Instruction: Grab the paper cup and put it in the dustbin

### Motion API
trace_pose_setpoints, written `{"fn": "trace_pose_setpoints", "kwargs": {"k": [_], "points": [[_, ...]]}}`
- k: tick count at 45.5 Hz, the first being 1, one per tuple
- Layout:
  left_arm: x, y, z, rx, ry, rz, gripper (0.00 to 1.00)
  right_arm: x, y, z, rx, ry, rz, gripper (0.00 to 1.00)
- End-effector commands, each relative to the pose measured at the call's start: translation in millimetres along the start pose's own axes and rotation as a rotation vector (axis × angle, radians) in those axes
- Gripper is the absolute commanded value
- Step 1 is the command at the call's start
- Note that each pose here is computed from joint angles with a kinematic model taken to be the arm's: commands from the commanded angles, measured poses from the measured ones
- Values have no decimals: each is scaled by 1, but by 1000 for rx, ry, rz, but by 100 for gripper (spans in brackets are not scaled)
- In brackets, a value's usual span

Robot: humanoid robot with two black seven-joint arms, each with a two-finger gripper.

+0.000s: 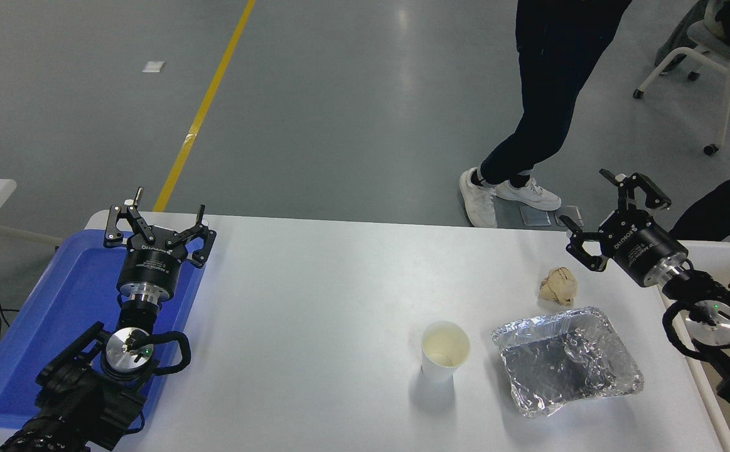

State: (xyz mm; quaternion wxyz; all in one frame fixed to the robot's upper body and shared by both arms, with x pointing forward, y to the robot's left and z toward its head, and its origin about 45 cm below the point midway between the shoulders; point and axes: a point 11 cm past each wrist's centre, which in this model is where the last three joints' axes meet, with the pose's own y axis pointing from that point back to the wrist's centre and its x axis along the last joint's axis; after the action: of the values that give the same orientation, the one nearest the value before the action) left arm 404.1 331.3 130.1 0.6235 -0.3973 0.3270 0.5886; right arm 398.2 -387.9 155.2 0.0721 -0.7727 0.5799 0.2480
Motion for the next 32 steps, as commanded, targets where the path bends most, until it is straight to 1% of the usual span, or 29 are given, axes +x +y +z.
{"fn": "trace_pose_setpoints", "kwargs": {"k": [1, 22, 32], "points": [[0, 0, -1, 2, 1, 1, 100, 1, 1, -1, -3, 8, 2, 100], [1, 0, 2, -1, -4, 2, 100, -2, 0, -1, -7, 14, -9, 100], [1, 0, 2, -1, -4, 2, 100, 0, -1, -35, -11, 138, -19, 100]]}}
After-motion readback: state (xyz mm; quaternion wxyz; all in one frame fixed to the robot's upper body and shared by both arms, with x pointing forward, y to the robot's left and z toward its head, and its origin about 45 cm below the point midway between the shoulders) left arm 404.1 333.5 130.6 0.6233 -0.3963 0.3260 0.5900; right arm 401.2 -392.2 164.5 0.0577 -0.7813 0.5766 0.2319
